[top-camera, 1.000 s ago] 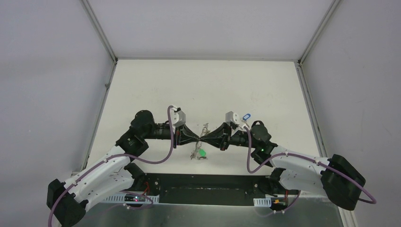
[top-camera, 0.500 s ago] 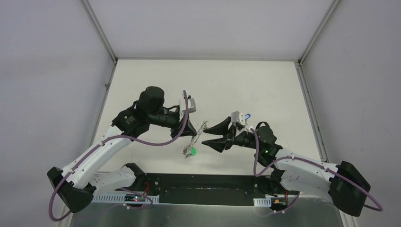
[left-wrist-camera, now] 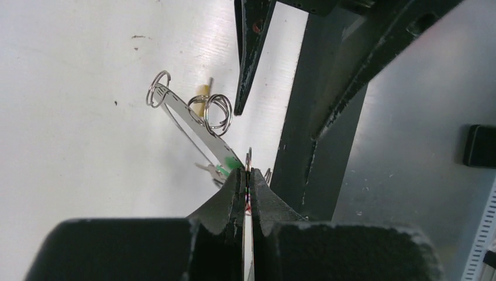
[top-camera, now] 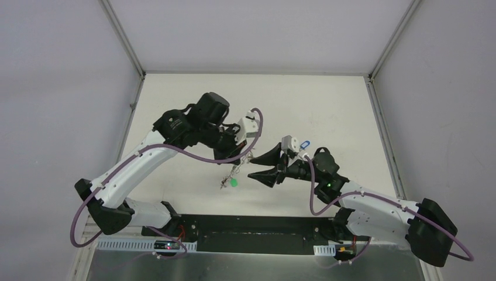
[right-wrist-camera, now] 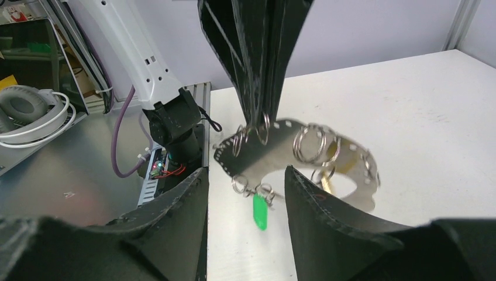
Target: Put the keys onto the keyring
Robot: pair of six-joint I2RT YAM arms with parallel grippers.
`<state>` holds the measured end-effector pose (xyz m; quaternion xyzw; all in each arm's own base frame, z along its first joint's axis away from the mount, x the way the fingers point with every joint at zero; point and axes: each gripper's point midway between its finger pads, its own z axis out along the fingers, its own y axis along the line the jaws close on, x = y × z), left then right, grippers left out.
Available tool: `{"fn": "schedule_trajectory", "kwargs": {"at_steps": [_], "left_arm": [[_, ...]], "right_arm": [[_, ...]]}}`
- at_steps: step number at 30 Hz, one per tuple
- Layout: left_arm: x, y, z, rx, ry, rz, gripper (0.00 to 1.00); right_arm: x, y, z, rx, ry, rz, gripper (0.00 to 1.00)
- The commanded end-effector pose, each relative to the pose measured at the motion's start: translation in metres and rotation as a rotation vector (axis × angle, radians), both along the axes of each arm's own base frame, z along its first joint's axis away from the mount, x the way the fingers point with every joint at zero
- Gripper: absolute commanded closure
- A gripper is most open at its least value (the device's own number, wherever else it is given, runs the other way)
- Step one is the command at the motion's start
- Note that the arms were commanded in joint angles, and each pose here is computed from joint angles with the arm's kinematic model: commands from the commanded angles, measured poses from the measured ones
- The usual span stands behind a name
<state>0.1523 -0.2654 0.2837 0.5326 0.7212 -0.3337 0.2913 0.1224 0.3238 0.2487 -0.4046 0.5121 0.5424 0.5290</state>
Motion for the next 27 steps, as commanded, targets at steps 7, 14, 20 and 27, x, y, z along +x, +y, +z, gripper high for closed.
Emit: {"fn": "schedule_trajectory", "kwargs": {"at_steps": [7, 14, 20, 27], "left_arm": [[0.011, 0.005, -0.006, 0.253, -0.073, 0.016, 1.00], [0.004, -0.006, -0.006, 0.235, -0.056, -0.032, 1.00], [-0.001, -0.009, -0.008, 0.227, -0.047, -0.053, 1.00], [-0.005, -0.012, -0.010, 0.209, -0.039, -0.068, 1.00]], "right_arm": [[0.005, 0.010, 0.025, 0.054, -0.026, 0.018, 0.50], [0.004, 0.016, 0.023, 0.074, -0.012, 0.045, 0.61], [0.006, 0.021, 0.024, 0.075, -0.014, 0.056, 0.62], [0.005, 0.026, 0.028, 0.088, -0.019, 0.078, 0.72]]}}
